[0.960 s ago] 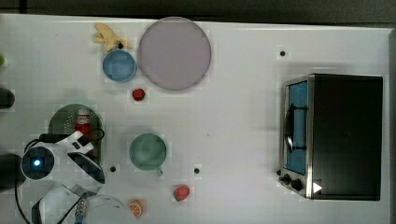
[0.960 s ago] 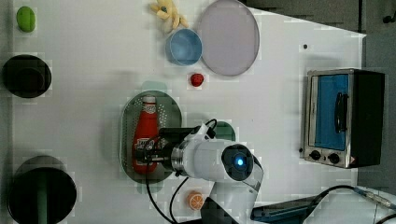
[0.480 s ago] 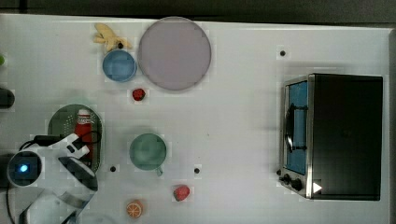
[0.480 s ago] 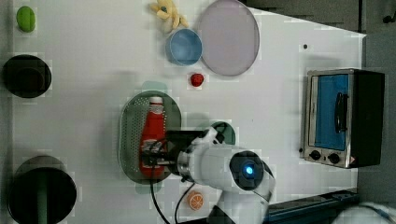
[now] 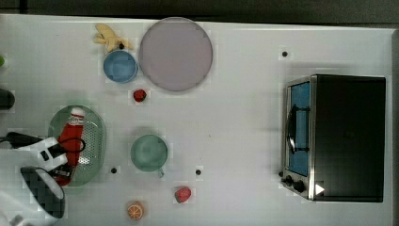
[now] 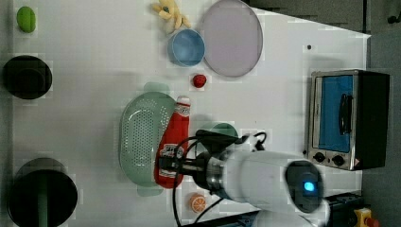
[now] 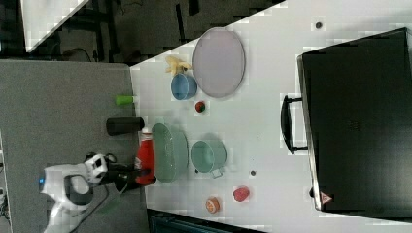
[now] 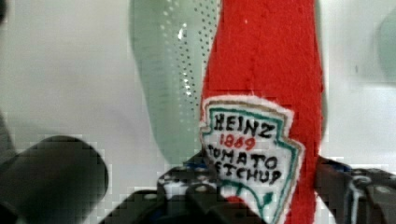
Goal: Pick ketchup from strainer and place it on the table
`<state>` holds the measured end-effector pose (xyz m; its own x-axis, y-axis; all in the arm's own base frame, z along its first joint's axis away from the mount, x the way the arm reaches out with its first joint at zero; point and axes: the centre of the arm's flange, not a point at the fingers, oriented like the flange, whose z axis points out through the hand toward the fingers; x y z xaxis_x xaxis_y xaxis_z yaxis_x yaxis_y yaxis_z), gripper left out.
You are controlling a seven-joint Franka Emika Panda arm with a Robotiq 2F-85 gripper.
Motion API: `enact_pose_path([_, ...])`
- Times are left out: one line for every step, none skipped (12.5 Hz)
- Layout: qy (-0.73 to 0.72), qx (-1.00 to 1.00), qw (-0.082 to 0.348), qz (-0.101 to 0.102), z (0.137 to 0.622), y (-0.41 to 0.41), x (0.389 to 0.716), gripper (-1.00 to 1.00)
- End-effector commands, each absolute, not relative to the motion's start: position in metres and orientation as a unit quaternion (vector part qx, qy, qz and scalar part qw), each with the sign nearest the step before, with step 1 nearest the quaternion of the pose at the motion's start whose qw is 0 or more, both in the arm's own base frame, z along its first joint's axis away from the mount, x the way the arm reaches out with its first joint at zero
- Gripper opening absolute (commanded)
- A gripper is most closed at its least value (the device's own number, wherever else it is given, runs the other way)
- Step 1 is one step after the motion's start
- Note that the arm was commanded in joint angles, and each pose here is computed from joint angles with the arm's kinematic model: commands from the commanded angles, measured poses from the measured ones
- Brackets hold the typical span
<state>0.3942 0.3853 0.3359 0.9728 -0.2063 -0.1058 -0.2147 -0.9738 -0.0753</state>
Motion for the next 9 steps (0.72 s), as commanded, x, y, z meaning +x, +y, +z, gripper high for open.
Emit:
enact_pose_path([0.070, -0.996, 0.038, 0.045, 0.381, 0.348, 0.434, 0.22])
enact_pose_path([0.066, -0.996, 0.034, 0.043, 0.395, 0.335, 0.446, 0.22])
enact_pose_path([0.064, -0.997, 0.031, 0.042, 0.409, 0.320, 0.459, 0.22])
enact_pose_path([0.067, -0.996, 0.029, 0.042, 0.420, 0.305, 0.471, 0.22])
enact_pose_path([0.069, -0.996, 0.028, 0.040, 0.431, 0.288, 0.483, 0.22])
enact_pose_path([0.076, -0.996, 0.030, 0.036, 0.440, 0.271, 0.496, 0.22])
enact_pose_path([0.087, -0.995, 0.033, 0.028, 0.448, 0.254, 0.508, 0.22])
enact_pose_path([0.106, -0.994, 0.036, 0.022, 0.453, 0.235, 0.520, 0.22])
enact_pose_path([0.126, -0.991, 0.038, 0.018, 0.456, 0.214, 0.531, 0.22])
